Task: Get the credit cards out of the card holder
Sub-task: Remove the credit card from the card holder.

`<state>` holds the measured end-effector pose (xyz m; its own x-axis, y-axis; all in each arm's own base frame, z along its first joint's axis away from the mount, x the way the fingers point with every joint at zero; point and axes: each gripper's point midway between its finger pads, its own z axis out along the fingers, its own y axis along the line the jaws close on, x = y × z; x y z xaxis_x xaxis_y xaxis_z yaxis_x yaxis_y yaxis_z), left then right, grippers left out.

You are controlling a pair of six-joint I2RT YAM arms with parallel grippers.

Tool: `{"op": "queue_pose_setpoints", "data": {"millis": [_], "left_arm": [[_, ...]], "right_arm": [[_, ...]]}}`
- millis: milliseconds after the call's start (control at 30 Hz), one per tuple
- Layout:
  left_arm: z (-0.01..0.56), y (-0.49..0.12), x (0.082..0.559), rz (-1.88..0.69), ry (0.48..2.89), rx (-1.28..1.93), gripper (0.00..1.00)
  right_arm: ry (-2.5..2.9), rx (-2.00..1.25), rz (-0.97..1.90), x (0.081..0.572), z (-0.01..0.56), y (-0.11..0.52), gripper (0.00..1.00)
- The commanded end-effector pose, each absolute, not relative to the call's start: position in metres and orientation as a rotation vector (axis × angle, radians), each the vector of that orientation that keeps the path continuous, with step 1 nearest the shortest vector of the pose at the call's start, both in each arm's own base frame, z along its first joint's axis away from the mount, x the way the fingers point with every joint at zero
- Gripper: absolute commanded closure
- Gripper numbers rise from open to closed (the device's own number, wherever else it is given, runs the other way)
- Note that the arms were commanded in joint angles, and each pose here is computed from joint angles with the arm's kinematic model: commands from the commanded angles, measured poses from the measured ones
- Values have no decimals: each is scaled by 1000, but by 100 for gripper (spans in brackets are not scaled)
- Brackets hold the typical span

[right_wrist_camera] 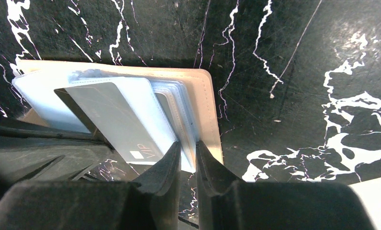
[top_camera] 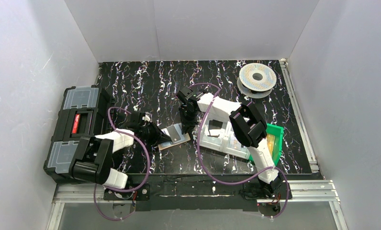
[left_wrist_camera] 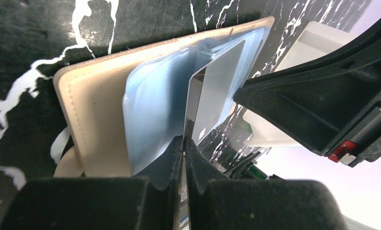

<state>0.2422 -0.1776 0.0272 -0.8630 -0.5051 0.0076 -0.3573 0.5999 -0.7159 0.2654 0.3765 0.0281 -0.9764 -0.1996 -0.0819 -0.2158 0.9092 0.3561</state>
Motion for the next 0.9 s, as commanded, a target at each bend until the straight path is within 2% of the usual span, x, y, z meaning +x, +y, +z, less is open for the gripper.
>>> {"op": "queue_pose_setpoints", "data": {"millis": [0,300,633,733,867], "left_arm": [[29,-149,229,-836,2732,-719,100],[34,-124,217,-651,2797,-739,100],[78,-129,226,-728,2716,-607,100],[89,-132,227,-766,2698,-582,100],[107,-137,232,-813,2664,-547,100]], "right_arm": [[3135,-344,273,251,-36,340,79],[3134,-343,277,251,-36,339,79],[3069,-340,386,261,2,356,77],[3021,-341,451,267,29,365,72],[2939,-338,576,275,73,379,57]]}}
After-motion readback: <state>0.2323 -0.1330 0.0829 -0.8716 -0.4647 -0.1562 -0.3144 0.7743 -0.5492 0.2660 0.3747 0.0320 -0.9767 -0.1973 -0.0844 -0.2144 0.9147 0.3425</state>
